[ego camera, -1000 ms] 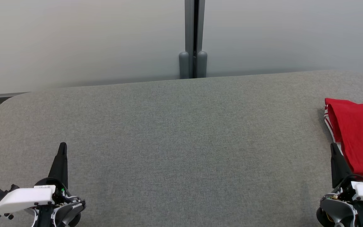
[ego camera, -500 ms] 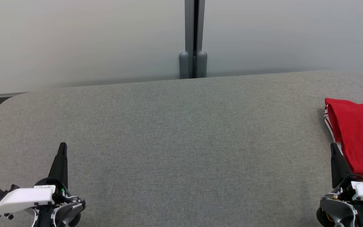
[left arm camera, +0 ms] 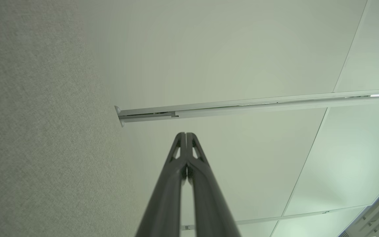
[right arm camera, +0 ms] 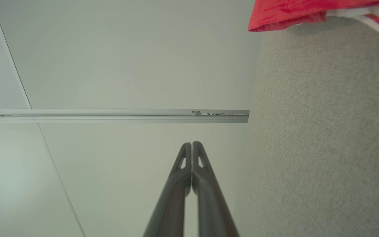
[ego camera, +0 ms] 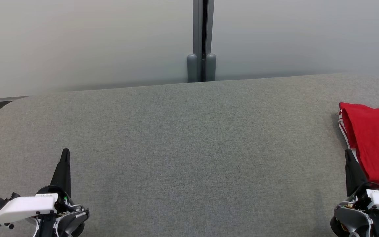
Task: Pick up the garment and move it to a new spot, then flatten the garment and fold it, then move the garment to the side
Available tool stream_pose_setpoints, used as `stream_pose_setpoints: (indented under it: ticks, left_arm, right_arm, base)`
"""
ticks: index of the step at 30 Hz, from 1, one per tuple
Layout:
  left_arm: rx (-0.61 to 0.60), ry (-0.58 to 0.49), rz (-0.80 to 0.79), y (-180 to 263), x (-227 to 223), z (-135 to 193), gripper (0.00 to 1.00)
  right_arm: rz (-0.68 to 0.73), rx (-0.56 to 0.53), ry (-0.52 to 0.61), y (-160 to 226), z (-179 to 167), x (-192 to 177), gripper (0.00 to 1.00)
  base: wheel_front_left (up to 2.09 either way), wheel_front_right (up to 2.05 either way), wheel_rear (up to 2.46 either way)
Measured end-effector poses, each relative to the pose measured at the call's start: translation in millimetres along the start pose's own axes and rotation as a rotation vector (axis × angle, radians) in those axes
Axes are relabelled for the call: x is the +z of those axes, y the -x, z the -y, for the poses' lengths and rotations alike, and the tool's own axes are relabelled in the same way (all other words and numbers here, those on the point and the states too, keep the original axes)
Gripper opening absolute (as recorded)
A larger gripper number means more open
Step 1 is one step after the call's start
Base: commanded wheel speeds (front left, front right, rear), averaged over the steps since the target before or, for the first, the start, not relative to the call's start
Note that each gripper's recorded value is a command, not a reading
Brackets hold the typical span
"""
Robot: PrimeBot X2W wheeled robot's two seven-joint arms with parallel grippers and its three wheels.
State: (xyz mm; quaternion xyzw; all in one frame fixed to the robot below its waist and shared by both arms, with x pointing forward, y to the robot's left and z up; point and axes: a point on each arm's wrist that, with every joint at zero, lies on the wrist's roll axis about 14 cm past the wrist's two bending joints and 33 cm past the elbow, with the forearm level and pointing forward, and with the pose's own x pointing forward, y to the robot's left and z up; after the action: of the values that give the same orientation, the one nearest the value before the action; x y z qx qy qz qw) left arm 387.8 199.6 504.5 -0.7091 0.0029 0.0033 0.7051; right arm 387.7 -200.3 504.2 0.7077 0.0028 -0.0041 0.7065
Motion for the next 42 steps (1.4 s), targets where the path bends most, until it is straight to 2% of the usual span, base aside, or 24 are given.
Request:
stream_pose_setpoints:
  ticks: [42]
  left_arm:
    - [0.000, 0.000, 0.000, 0.0, -0.1, 0.0, 0.00]
  right_arm:
    - [0.000, 0.000, -0.001, -0.1, -0.1, 0.0, 0.00]
  base:
    - [0.00, 0.00, 0.00]
